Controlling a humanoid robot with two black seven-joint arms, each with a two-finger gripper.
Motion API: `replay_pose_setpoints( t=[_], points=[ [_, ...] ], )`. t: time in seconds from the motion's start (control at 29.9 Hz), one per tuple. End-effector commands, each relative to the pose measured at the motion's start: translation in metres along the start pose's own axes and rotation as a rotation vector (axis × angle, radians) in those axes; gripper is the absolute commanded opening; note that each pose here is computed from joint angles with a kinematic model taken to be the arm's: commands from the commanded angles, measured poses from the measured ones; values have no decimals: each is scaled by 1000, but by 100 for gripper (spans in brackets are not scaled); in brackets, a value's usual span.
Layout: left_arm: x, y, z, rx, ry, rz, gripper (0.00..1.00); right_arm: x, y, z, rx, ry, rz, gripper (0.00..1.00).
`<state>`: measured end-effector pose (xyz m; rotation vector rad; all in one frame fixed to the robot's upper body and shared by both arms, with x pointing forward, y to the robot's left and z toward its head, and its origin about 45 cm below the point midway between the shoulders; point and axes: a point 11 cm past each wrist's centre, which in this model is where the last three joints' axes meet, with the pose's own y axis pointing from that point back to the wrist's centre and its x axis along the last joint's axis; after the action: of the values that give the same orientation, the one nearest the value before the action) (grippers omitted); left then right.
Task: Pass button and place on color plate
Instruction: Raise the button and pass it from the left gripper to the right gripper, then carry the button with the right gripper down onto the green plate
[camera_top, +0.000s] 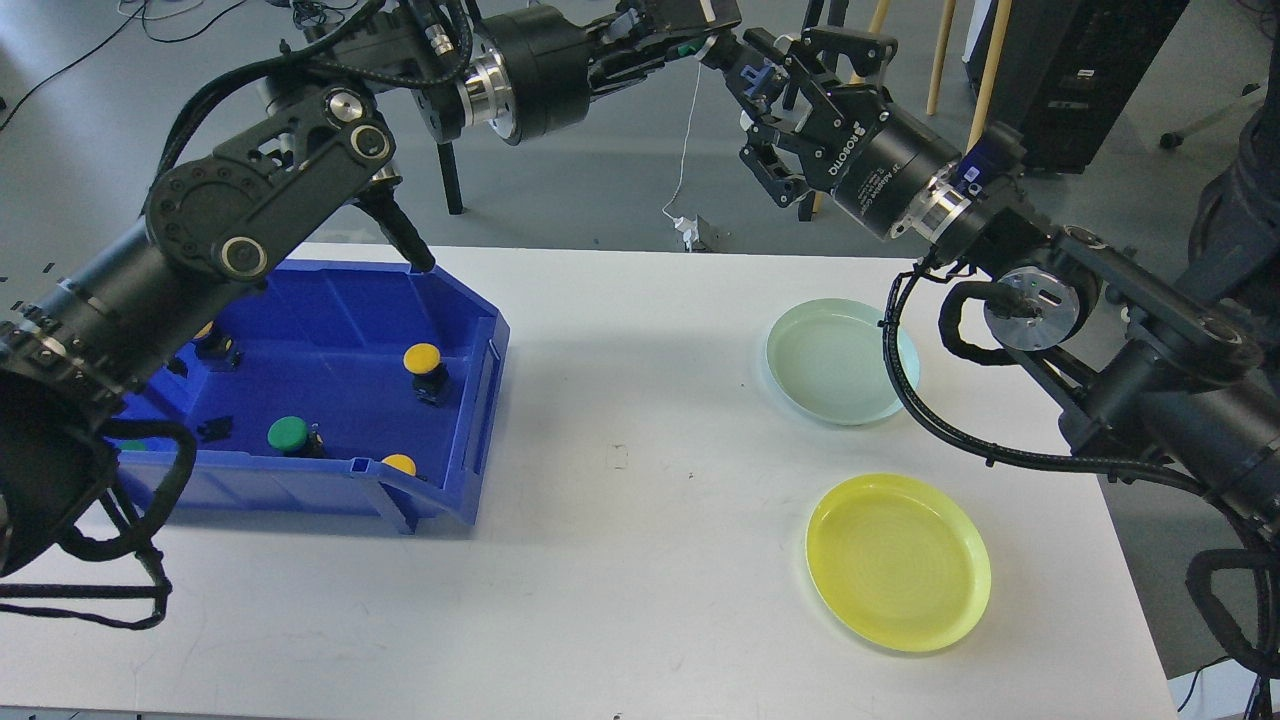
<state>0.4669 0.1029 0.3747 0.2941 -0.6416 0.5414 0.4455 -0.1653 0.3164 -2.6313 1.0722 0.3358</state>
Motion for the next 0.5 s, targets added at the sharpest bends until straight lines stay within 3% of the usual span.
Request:
replay_pose_setpoints(
  t=[0.0, 0.3, 0.47],
  points=[
    [3, 1, -6, 13, 5, 17, 87, 1, 0, 0, 1, 0, 4, 25],
    [6, 4, -18, 60, 6, 27, 94, 8, 4, -10, 22, 4, 22, 25],
    [15, 17, -30, 107, -7, 40, 96, 49, 39, -36, 20, 74, 129, 25]
  ],
)
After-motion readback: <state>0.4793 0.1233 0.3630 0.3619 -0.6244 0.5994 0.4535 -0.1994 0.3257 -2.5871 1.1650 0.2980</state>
